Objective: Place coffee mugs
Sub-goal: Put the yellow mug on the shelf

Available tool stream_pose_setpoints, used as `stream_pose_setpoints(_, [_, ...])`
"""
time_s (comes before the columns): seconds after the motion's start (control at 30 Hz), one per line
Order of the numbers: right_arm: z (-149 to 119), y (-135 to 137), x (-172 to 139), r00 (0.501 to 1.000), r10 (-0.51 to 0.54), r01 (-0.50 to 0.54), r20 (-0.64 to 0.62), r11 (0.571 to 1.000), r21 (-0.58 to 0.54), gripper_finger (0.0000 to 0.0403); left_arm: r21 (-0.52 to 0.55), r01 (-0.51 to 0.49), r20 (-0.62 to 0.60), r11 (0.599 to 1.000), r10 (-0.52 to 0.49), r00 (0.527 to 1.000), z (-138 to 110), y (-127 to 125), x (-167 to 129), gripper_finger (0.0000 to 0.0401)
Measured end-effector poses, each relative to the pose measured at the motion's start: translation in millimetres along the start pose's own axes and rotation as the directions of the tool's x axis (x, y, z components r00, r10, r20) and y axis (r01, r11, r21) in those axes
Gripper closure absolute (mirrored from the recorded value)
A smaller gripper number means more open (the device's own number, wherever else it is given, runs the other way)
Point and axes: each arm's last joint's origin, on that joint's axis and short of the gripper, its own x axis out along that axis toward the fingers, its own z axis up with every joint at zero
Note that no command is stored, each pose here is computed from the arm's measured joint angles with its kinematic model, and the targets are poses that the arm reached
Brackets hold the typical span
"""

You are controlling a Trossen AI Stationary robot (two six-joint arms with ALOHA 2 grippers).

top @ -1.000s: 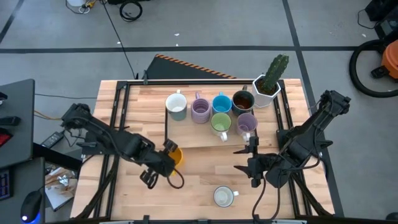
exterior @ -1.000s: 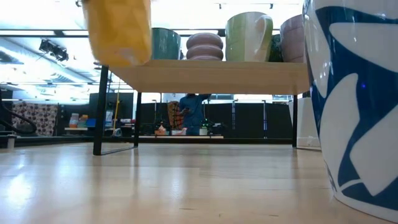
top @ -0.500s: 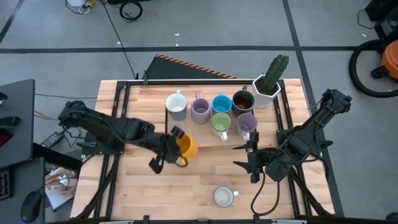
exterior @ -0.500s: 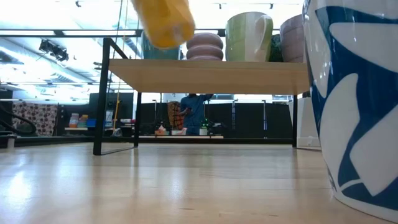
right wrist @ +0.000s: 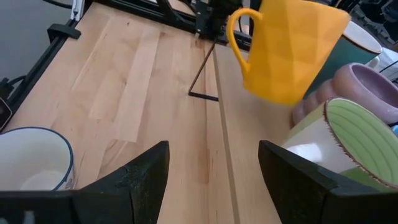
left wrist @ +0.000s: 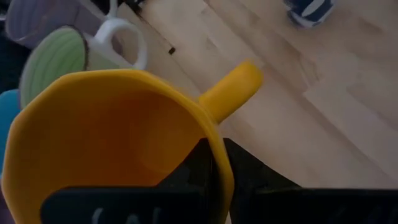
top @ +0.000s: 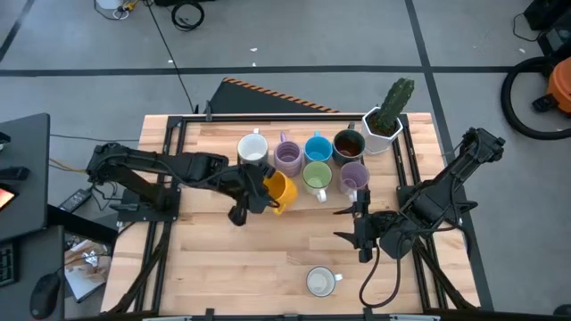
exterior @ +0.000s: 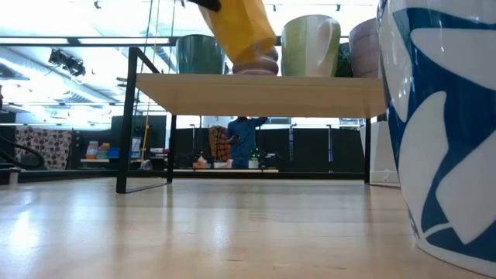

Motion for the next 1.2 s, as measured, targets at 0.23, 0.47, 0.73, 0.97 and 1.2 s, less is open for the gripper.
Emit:
stream_pose_setpoints(0.23, [0.0, 0.0, 0.1, 1.000, 0.000, 0.000, 0.000, 1.000, -0.001, 0.0150, -0.001, 0.048, -0.044, 0.999, -0.048, 0.998, -7.7, 5.4, 21.5, 0.0372])
stream_pose_setpoints(0.47, [0.5, 0.2, 0.1, 1.000, 0.000, -0.001, 0.004, 1.000, 0.005, 0.0150, -0.001, 0.037, -0.079, 0.999, -0.037, 0.996, -14.7, 12.9, 31.0, 0.0372])
stream_pose_setpoints(0.73, [0.6, 0.3, 0.1, 1.000, 0.005, -0.005, 0.005, 1.000, 0.007, 0.0150, -0.004, 0.026, -0.081, 1.000, -0.026, 0.996, -16.8, 16.5, 31.2, 0.0359])
stream_pose_setpoints(0.97, [0.7, 0.4, 0.1, 1.000, 0.006, -0.006, 0.005, 1.000, 0.008, 0.0150, -0.012, 0.023, -0.074, 1.000, -0.024, 0.997, -16.0, 16.4, 31.3, 0.0354])
stream_pose_setpoints(1.2, [0.7, 0.4, 0.1, 1.000, 0.006, -0.006, 0.005, 1.000, 0.008, 0.0150, -0.020, -0.003, -0.072, 1.000, 0.001, 0.997, -15.1, 18.0, 31.4, 0.0322])
